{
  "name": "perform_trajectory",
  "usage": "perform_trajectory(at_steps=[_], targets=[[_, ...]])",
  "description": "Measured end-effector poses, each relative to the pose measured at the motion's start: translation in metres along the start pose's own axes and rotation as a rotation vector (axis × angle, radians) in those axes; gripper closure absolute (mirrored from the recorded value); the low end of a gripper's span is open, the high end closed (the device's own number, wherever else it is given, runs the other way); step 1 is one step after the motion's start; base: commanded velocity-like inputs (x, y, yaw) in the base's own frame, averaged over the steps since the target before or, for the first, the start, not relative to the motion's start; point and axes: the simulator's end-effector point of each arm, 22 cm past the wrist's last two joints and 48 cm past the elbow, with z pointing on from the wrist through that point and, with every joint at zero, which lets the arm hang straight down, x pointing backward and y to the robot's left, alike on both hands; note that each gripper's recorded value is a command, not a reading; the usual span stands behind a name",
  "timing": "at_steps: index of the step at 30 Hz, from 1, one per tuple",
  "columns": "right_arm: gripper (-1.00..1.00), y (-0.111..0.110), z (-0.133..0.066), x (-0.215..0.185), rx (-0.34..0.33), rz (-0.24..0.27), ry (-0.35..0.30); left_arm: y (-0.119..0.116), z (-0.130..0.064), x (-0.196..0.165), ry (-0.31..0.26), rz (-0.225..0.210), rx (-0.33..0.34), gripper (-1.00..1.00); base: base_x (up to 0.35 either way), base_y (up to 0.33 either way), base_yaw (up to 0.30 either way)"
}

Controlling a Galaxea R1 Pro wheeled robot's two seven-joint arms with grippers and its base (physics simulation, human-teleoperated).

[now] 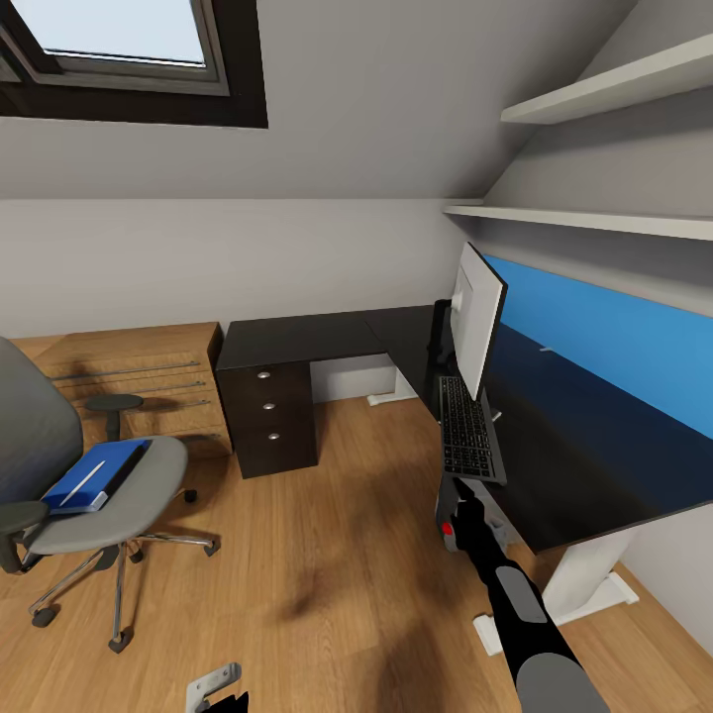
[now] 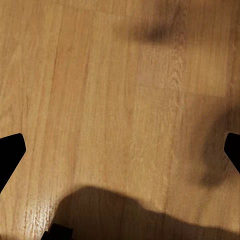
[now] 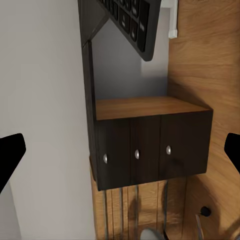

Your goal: In the bedroom, organize the workspace by keeping the computer under the desk, ensuring the monitor is on the desk, placing the keyboard on the desk next to the monitor, placing the mouse on the desk next to the keyboard, moving the folder from the swivel chair onto the desk next to the mouse, stacking the notebook on top of the folder with the pen on top of the notebook, and positioning the swivel chair next to the desk.

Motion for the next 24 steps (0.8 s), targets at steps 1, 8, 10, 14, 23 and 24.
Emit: perform_trajectory(at_steps=[1,8,10,14,23,24], targets=[[-1.0,0.0001,0.0,-0.0004,0.0,-0.001,0.0,0.0,0.0,0.0,0.0,0.0,0.0,-1.0,0.0,0.0,0.0],[-1.0,-0.0002,-0.0001,-0.0006,0.001,-0.001,0.004,0.0,0.0,0.0,0.0,0.0,0.0,-1.0,0.0,0.0,0.0],[-1.0,-0.0001,-0.0002,-0.0012,0.0,-0.001,0.002,0.0,0.0,0.0,0.0,0.0,0.0,-1.0,0.0,0.0,0.0],[-1.0,0.0005,-0.0003,-0.0022,-0.003,-0.003,-0.002,0.0,-0.0001,-0.0002,-0.001,0.0,0.0,-1.0,0.07,0.0,0.0],[-1.0,0.0005,-0.0003,-0.0026,-0.002,-0.006,-0.004,-0.0004,-0.0001,-0.0002,-0.001,0.0,0.002,-1.0,0.193,0.0,0.0],[-1.0,0.0005,-0.0003,-0.0028,-0.002,-0.007,-0.005,-0.0004,-0.0001,-0.0002,-0.001,0.0,0.002,-1.0,0.084,0.0,0.0]])
